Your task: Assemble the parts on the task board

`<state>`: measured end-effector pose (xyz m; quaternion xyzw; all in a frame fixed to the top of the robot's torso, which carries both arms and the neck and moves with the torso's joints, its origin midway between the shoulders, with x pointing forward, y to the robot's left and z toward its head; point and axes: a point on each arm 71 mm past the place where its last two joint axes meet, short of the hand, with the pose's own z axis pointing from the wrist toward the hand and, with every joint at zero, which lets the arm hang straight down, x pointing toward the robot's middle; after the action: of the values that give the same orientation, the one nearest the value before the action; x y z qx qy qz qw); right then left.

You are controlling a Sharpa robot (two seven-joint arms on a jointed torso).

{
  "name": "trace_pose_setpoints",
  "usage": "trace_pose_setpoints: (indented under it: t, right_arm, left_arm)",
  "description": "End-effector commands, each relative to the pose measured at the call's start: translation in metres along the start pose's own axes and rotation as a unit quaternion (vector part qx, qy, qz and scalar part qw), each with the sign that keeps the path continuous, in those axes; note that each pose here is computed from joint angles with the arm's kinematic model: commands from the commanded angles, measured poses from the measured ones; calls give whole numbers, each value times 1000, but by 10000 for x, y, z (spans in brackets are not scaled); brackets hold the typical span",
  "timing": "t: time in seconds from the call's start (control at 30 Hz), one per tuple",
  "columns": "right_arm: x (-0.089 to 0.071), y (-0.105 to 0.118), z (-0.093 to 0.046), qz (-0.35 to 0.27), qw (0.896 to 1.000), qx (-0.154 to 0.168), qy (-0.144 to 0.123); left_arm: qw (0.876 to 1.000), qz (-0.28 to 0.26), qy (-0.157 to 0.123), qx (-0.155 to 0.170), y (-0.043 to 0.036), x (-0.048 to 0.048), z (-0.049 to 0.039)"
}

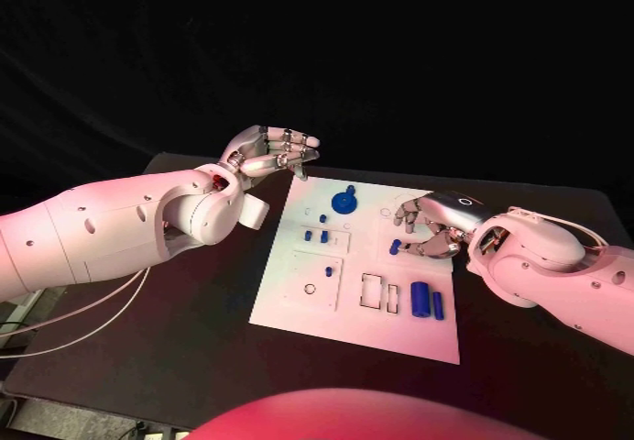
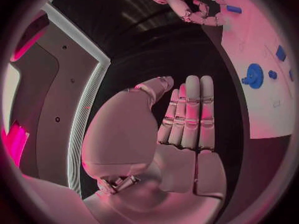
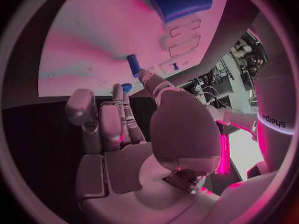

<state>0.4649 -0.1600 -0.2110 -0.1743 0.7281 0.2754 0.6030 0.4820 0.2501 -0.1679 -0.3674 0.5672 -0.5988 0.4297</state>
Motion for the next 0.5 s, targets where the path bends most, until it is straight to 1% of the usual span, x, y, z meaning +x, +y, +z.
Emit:
trace_pose_setpoints:
  t: [0.03, 0.2, 0.5]
  right_arm:
    - [82, 1, 8, -1, 999, 5, 35]
    - [140, 23, 20, 6, 999, 2, 42]
    - [188, 70, 64, 16, 999, -4, 42]
  left_arm:
    - [1000, -6, 7, 5, -10, 23, 6]
    - [1000, -5, 6, 5, -9, 19, 5]
    - [1000, -5, 7, 4, -7, 23, 10]
